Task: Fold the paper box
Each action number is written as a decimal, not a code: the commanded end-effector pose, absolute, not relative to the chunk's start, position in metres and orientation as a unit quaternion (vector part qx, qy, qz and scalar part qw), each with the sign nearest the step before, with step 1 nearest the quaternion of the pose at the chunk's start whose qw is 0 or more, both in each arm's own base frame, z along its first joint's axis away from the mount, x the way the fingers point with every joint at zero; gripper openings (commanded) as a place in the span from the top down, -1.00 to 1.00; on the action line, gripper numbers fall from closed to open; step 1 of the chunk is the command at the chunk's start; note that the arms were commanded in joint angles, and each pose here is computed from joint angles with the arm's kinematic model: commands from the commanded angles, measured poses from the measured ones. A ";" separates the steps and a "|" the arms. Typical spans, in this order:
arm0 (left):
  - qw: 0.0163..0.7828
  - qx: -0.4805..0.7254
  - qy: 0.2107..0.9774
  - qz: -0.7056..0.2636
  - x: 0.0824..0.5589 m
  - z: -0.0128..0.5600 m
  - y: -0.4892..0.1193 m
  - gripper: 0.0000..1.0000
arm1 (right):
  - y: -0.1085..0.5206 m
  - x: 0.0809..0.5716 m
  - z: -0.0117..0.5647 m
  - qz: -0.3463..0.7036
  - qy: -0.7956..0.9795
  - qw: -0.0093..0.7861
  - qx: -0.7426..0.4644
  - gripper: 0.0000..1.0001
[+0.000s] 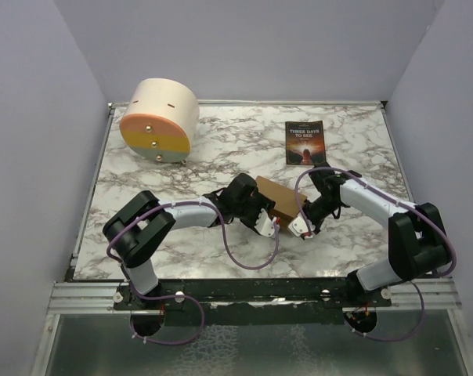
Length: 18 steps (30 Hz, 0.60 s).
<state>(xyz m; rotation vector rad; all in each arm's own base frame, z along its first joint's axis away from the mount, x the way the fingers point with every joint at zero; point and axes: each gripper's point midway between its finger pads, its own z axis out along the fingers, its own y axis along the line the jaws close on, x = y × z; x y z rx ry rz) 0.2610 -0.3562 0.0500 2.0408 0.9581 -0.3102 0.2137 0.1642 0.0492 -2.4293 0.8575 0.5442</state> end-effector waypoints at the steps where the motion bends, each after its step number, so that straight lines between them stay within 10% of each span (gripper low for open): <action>1: 0.363 0.824 0.403 -0.163 0.241 0.019 -0.344 -0.22 | 0.188 0.225 0.064 0.127 0.042 0.293 -0.947 0.86; 18: 0.360 0.824 0.404 -0.166 0.240 0.018 -0.345 -0.21 | 0.196 0.214 0.072 0.147 0.013 0.296 -0.944 0.84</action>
